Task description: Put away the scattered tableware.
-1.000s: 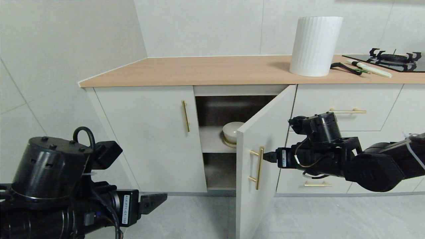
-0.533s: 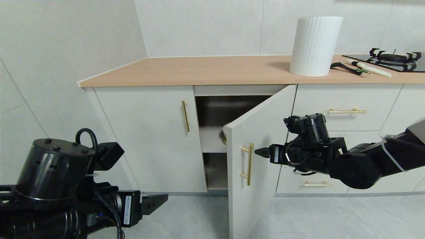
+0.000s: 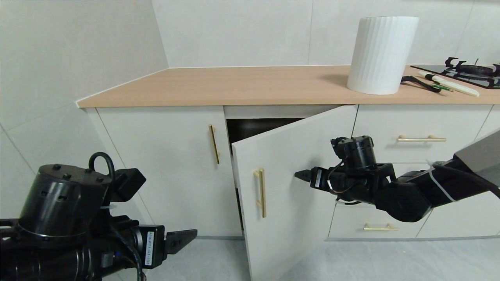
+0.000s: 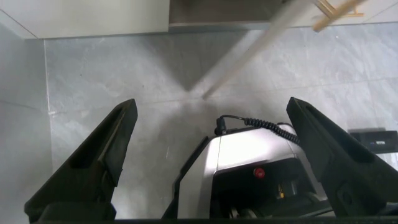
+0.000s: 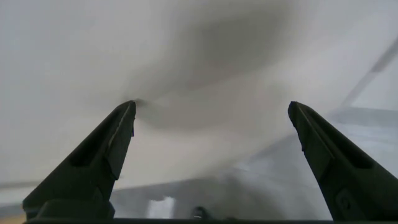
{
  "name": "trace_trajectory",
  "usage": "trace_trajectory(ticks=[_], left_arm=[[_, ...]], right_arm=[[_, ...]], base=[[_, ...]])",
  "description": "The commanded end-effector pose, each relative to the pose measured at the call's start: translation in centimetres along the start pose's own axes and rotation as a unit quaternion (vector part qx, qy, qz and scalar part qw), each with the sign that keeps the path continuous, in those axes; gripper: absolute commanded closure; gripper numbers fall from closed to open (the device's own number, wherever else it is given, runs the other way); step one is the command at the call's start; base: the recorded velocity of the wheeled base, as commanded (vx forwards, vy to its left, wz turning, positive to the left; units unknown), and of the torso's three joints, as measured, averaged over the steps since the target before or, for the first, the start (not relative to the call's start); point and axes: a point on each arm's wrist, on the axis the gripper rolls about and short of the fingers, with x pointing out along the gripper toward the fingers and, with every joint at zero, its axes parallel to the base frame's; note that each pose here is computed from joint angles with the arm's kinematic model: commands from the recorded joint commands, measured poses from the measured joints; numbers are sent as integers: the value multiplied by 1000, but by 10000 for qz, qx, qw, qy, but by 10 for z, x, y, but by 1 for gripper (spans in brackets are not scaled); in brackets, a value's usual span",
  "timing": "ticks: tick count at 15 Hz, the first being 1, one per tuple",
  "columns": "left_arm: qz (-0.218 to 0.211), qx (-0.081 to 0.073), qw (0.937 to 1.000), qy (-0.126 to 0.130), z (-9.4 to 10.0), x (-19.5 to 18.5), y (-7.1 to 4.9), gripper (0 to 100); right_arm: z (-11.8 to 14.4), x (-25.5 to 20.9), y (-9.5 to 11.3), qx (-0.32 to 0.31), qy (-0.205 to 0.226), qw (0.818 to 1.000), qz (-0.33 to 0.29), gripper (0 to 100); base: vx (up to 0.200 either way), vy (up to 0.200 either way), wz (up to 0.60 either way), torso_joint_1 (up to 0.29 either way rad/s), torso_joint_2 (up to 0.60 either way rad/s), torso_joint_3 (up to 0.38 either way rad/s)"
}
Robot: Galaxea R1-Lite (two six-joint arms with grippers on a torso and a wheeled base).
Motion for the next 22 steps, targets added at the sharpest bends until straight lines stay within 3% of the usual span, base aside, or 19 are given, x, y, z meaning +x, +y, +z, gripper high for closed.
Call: trace_trajectory(ticks=[1,11,22], left_arm=[[-1,3,10000,3,0,0,0,0],[1,6,10000,27,0,1,0,0],[1,6,10000,27,0,1,0,0]], right_arm=[[-2,9,6,166,-95,9998,40,0],[15,57,15,1416,-989,9843,-359,0],[21,96,-2,1644,-1573,9693,-938,0]], base=[[0,0,0,0,0,0],[0,0,0,0,0,0],[0,0,0,0,0,0]])
